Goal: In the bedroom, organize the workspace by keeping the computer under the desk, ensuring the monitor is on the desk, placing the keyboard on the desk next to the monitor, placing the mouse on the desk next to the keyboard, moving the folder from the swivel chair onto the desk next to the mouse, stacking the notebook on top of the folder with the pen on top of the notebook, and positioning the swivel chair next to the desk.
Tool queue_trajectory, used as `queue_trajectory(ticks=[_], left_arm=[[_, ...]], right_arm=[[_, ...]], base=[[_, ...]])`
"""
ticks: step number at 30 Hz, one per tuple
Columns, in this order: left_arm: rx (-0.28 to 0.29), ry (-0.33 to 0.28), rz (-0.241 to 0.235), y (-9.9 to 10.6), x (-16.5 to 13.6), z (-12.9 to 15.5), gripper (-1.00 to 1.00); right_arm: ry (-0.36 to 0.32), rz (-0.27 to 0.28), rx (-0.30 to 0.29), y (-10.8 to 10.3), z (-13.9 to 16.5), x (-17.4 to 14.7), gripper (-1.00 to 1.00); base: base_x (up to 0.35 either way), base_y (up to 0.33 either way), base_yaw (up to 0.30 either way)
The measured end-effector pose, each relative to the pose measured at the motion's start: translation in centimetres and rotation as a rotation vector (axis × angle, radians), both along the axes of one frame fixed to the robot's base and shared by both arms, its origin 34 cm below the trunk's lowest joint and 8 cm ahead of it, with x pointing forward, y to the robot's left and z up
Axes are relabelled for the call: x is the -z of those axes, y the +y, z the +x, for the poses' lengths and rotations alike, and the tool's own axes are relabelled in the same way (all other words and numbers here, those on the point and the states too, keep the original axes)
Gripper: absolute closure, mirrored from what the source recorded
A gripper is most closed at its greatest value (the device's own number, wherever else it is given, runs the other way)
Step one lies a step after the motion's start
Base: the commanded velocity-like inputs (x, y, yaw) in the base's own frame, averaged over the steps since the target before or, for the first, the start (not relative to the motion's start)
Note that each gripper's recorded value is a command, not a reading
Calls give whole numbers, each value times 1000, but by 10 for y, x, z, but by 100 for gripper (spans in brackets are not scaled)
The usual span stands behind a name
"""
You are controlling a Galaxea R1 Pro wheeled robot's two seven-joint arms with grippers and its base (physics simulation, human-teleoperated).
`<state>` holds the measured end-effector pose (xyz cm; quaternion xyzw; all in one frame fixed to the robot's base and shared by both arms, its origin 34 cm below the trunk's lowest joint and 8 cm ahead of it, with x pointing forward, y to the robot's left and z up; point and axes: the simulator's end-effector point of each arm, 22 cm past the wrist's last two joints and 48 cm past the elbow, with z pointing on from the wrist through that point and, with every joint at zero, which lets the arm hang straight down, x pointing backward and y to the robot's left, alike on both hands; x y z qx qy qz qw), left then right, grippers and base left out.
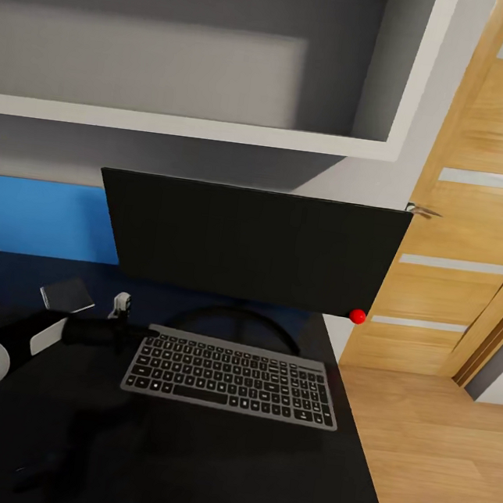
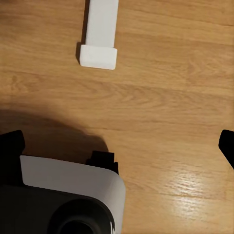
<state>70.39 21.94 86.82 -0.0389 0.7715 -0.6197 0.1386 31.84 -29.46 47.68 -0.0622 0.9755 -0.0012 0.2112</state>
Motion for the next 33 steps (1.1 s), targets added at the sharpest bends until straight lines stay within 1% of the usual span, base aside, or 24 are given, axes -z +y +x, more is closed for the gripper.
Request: queue_trajectory(ticks=[9, 16, 24, 33], left_arm=[[1, 14, 24, -6, 3, 4, 100], [1, 27, 77, -11, 11, 8, 100], [-6, 28, 87, -16, 7, 16, 100], [-21, 19, 96, -12, 3, 22, 100]], right_arm=[[0, 0, 0, 0, 0, 0, -100], [0, 0, 0, 0, 0, 0, -100], [0, -1, 0, 0, 0, 0, -100], [-1, -1, 1, 0, 0, 0, -100]], base=[[0, 0, 0], [0, 0, 0], [0, 0, 0], [0, 0, 0]])
